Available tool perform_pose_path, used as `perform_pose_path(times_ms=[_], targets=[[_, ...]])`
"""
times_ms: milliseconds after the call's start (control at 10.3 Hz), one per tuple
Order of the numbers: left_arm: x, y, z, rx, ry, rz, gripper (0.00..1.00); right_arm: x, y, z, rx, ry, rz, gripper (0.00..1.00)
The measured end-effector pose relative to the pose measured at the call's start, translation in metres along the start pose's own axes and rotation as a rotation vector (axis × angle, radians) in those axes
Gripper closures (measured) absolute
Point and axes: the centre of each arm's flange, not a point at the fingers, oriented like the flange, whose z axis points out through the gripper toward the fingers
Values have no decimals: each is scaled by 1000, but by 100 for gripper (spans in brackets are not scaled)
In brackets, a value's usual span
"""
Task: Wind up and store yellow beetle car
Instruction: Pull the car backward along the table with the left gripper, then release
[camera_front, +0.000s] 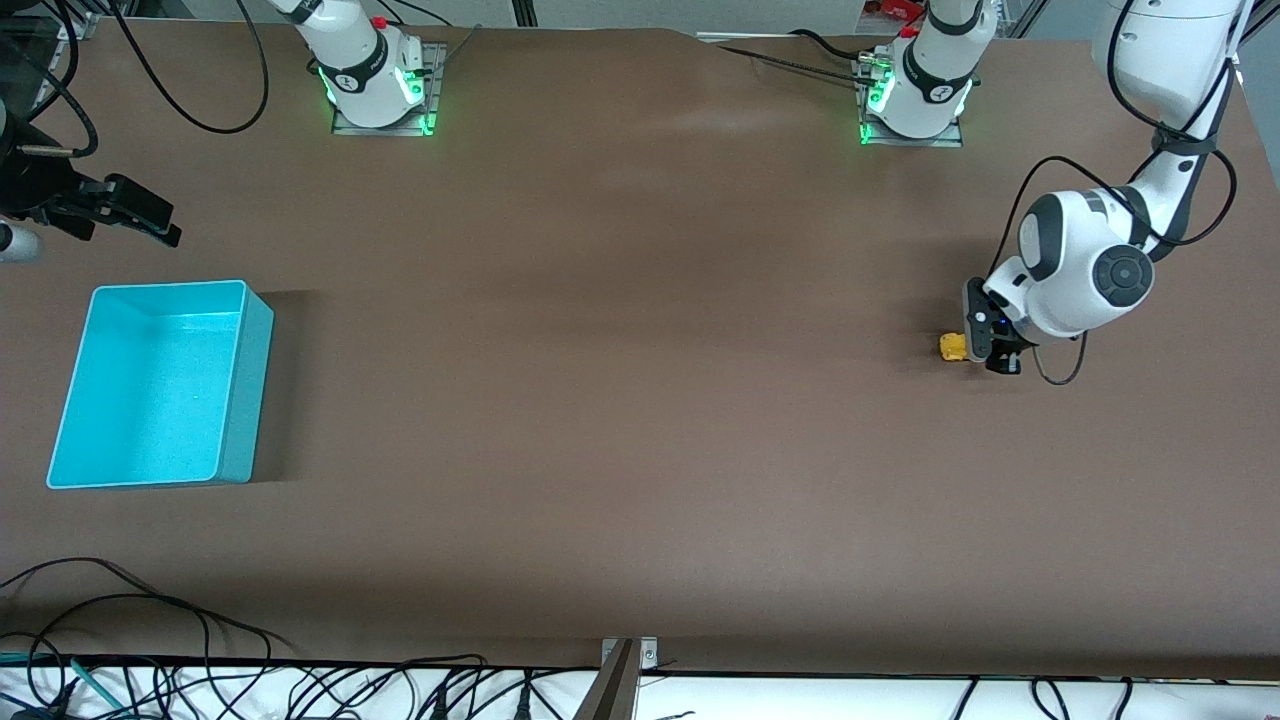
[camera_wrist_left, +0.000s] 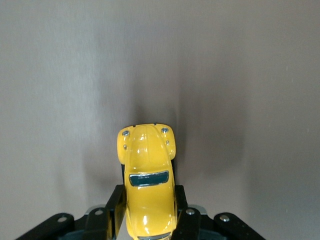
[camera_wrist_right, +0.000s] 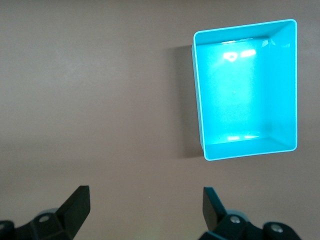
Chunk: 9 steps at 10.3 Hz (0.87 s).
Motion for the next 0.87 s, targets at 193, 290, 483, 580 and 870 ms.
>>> perform_pose_path(times_ms=[193,290,483,580,870], targets=[[-19,1,1,5,-8,20,56,0,0,0,0,0,0,0],[-26,2,1,7,-10,29,56,0,0,0,0,0,0,0],[-39,3,2,12,-16,35,56,0,0,0,0,0,0,0],[-42,3,2,14,-17,38,56,0,0,0,0,0,0,0],[-42,3,2,15,-17,39,56,0,0,0,0,0,0,0]])
